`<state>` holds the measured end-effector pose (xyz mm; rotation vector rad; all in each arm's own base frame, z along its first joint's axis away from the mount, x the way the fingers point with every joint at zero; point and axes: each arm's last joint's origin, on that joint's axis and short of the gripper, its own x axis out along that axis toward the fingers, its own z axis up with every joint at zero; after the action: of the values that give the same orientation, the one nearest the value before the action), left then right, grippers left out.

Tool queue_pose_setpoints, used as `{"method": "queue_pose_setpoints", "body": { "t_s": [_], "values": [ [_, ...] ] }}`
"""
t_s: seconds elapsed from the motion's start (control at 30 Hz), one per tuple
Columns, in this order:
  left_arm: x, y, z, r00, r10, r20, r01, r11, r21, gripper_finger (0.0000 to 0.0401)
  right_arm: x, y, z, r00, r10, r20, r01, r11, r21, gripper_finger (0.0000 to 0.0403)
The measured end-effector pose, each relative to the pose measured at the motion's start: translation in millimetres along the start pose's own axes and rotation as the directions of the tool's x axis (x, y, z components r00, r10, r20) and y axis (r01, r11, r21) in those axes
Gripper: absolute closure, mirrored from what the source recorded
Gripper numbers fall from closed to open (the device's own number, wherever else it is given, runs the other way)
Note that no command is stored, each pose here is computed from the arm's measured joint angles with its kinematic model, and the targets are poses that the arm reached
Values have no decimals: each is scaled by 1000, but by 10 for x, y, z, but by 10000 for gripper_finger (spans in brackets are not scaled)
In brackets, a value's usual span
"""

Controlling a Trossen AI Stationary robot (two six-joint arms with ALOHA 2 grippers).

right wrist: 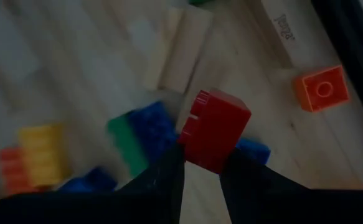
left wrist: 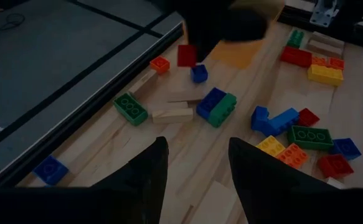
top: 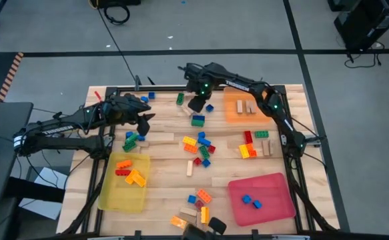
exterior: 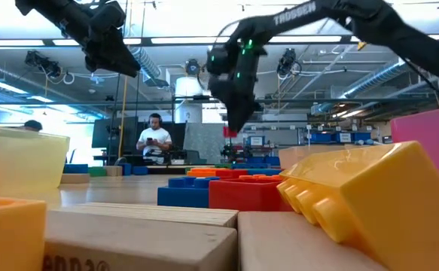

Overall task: Sort blocks by size
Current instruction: Put the small red game piece into the red bin

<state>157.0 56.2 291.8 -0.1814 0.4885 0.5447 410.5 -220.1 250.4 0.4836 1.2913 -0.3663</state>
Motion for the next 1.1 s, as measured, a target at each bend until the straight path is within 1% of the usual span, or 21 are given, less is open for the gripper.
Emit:
{"method": "queue_pose_setpoints", "body": {
  "t_s": [0.17, 0.37, 0.43, 0.67, 0.73, 0.8, 0.9, 1.03, 1.1],
  "values": [
    [-2, -4, 47, 999, 2, 48, -1, 1000, -10, 224, -378, 246, -132, 999, 12, 34, -10, 999, -35, 303],
    [-3, -7, 65, 998, -1, 65, 2, 1000, -13, 224, -820, 581, -345, 995, 39, 90, -37, 999, -24, 303],
    [-3, -7, 63, 998, -1, 63, 2, 1000, -13, 224, -949, 706, -438, 994, 17, 104, -17, 1000, -10, 303],
    [-3, -7, 61, 998, -2, 62, 2, 1000, -13, 224, -1365, 1288, -951, 992, -54, 111, 47, 997, 58, 303],
    [-3, -8, 60, 998, -5, 60, 6, 1000, -13, 224, -1457, 1454, -1123, 989, -86, 116, 75, 992, 99, 303],
    [-3, -8, 58, 998, -6, 58, 6, 1000, -16, 224, -1526, 1624, -1278, 985, -92, 149, 72, 988, 138, 304],
    [-2, -7, 55, 998, -6, 55, 6, 1000, -16, 224, -1546, 1873, -1534, 988, -70, 134, 46, 984, 172, 304],
    [-2, -7, 49, 999, -9, 48, 9, 1000, -15, 224, -1448, 2147, -1902, 993, -84, 85, 63, 972, 228, 304],
    [-2, -6, 37, 999, -7, 36, 8, 1000, -13, 224, -1351, 2265, -2098, 993, -105, 44, 91, 964, 252, 304]
  ]
}}
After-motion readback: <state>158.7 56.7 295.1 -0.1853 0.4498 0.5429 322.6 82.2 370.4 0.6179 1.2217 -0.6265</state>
